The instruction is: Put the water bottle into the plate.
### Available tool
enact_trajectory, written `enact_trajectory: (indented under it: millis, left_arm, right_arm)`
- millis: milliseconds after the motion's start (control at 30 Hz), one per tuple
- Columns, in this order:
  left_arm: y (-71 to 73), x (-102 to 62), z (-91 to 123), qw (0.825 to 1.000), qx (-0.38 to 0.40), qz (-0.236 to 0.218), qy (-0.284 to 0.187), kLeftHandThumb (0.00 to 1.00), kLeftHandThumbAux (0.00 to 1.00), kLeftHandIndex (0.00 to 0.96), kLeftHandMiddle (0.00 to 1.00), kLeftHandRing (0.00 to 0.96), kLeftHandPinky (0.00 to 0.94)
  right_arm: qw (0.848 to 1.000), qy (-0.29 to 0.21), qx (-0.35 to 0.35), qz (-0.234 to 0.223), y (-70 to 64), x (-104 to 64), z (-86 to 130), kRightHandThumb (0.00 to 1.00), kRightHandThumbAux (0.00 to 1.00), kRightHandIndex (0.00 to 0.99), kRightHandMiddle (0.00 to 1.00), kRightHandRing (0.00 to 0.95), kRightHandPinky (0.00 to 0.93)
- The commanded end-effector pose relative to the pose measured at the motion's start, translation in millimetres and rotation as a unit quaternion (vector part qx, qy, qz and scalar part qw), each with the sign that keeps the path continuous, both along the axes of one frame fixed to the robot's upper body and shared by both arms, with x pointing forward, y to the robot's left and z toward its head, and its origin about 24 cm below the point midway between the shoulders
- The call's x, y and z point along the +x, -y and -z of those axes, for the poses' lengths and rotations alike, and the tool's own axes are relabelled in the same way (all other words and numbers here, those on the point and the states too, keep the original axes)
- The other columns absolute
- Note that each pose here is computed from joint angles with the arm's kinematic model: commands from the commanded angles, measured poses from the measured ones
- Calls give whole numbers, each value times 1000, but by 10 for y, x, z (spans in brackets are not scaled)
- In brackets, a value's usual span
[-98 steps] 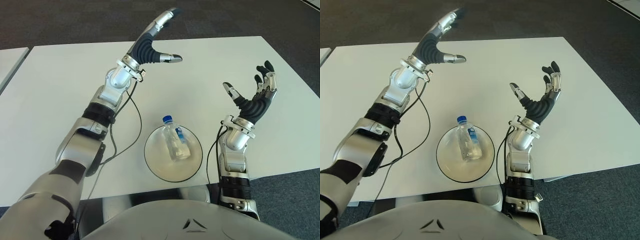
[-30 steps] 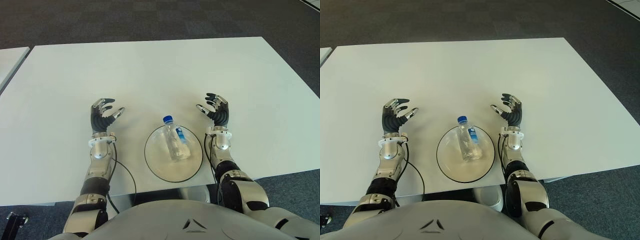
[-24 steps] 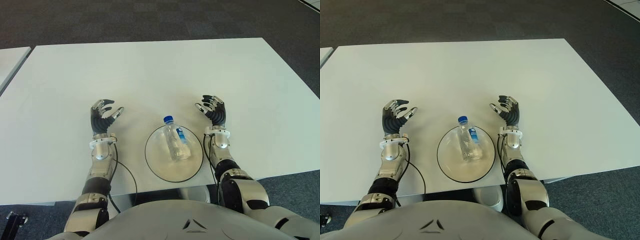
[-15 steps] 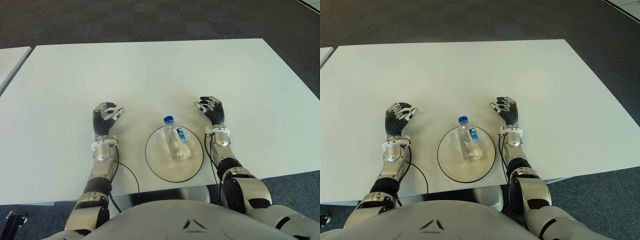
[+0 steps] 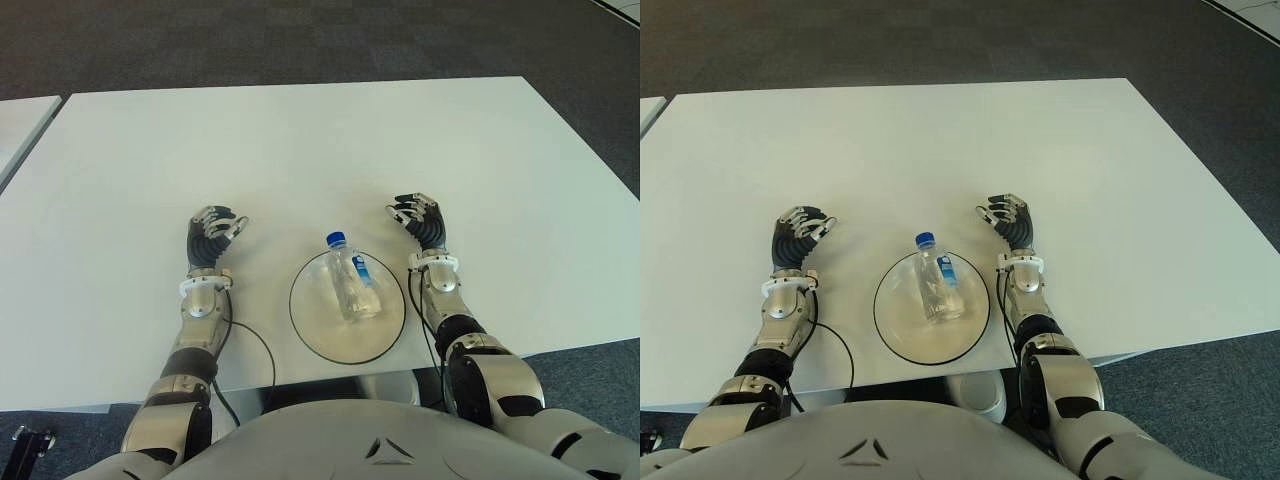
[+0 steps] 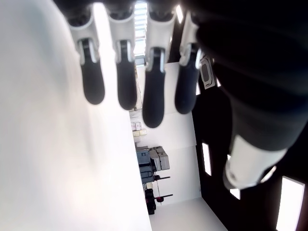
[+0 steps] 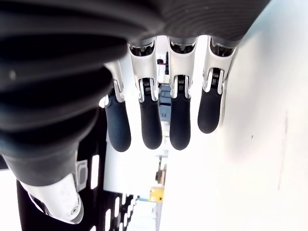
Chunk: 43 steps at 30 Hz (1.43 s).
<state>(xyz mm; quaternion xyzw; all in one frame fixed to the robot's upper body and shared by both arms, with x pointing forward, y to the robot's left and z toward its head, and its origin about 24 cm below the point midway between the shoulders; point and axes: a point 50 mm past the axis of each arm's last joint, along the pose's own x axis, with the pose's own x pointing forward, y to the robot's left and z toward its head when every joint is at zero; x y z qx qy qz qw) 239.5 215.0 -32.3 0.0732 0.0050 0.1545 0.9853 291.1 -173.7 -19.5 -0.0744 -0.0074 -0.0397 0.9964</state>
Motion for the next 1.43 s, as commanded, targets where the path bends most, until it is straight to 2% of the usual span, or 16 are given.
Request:
enact_trajectory:
  millis: [33, 367, 767, 1033, 1167, 1433]
  left_arm:
    - [10, -59, 117, 999, -6, 4, -39, 706, 715, 434, 642, 625, 597]
    - [39, -55, 104, 999, -7, 12, -34, 706, 715, 433, 640, 623, 591]
    - [67, -51, 78, 999, 1, 43, -24, 705, 716, 433, 644, 633, 616]
    - [75, -52, 61, 997, 13, 66, -27, 703, 718, 433, 608, 591, 555]
    - [42, -71, 53, 996, 18, 86, -31, 703, 718, 433, 593, 577, 554]
    - [14, -71, 87, 995, 8, 90, -45, 703, 718, 433, 590, 580, 567]
  right_arm:
    - [1000, -23, -5, -9, 3, -98, 110, 710, 730, 434, 631, 652, 687]
    - [1000, -16, -13, -13, 32, -96, 87, 711, 729, 435, 660, 681, 706]
    - [1000, -8, -17, -5, 63, -102, 68, 711, 729, 435, 663, 677, 690]
    - [1000, -13, -9, 8, 70, -115, 93, 711, 729, 435, 655, 671, 694]
    - [1000, -23, 9, 18, 58, -130, 132, 710, 729, 435, 661, 677, 697]
    - [999, -28, 17, 24, 54, -139, 151, 709, 729, 435, 666, 677, 683]
